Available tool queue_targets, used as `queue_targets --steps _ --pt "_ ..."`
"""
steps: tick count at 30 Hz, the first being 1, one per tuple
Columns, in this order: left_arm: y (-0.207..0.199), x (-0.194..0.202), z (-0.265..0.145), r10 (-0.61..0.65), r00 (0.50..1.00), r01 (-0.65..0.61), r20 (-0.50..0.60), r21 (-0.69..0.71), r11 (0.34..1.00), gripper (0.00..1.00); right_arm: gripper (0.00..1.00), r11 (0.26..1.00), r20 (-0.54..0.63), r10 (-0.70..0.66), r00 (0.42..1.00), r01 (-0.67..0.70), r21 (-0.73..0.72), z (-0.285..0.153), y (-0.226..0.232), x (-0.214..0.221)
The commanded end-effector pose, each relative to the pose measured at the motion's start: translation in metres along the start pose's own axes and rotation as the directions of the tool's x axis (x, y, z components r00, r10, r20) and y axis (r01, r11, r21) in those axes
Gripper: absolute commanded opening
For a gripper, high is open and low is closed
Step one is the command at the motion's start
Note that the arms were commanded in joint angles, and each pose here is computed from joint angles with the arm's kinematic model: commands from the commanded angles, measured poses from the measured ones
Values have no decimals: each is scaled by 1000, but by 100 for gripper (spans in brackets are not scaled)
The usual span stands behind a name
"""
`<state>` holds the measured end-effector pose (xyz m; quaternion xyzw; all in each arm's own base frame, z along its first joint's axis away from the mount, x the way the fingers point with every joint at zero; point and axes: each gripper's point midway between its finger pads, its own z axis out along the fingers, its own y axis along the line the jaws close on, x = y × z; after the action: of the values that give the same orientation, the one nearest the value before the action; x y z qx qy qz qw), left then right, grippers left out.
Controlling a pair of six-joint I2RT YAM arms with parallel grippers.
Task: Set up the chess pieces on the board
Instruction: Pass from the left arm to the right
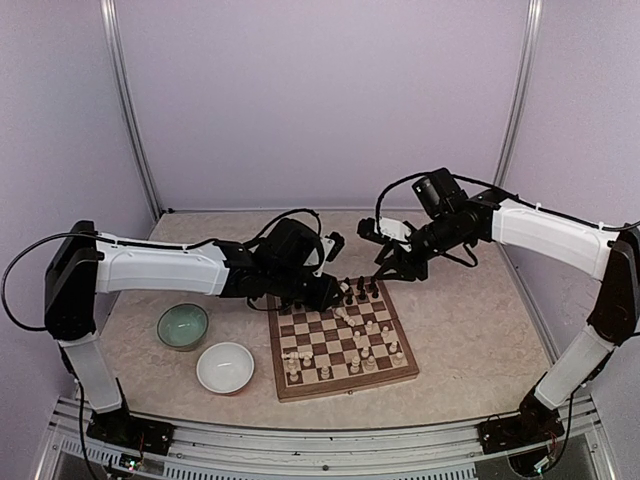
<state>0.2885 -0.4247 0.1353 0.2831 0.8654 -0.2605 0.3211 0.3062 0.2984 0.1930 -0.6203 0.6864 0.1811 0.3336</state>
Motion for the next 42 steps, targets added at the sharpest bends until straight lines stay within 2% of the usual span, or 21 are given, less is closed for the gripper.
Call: queue_targets --steps 1,5,8,13,21,33,38,42 --pt "-2 -15 -21 -82 995 77 57 84 994 6 37 997 7 -50 999 50 -59 2 20 -9" --pt "-11 -22 -42 -97 991 74 93 219 973 6 39 993 48 -68 997 72 -92 -3 22 -26" --pt "-8 -24 -55 -150 988 128 42 332 935 7 44 982 59 -153 987 158 -103 -10 28 -35" --pt "-14 -25 -70 -152 988 138 -1 429 893 7 46 944 -24 -322 946 319 -83 2 41 -36" --pt "-27 -22 -73 -127 989 145 -70 498 855 7 46 912 -75 -409 909 410 -1 18 31 -59" --pt "-38 -16 -70 -119 987 157 -105 540 827 8 46 863 -112 -505 856 503 -53 37 56 -61" --pt "-42 -15 -68 -113 987 157 -113 551 820 9 38 850 -122 -526 842 520 -78 39 66 -58" --pt "-42 -17 -68 -111 988 154 -111 552 819 11 13 848 -145 -529 836 522 -85 41 67 -50"
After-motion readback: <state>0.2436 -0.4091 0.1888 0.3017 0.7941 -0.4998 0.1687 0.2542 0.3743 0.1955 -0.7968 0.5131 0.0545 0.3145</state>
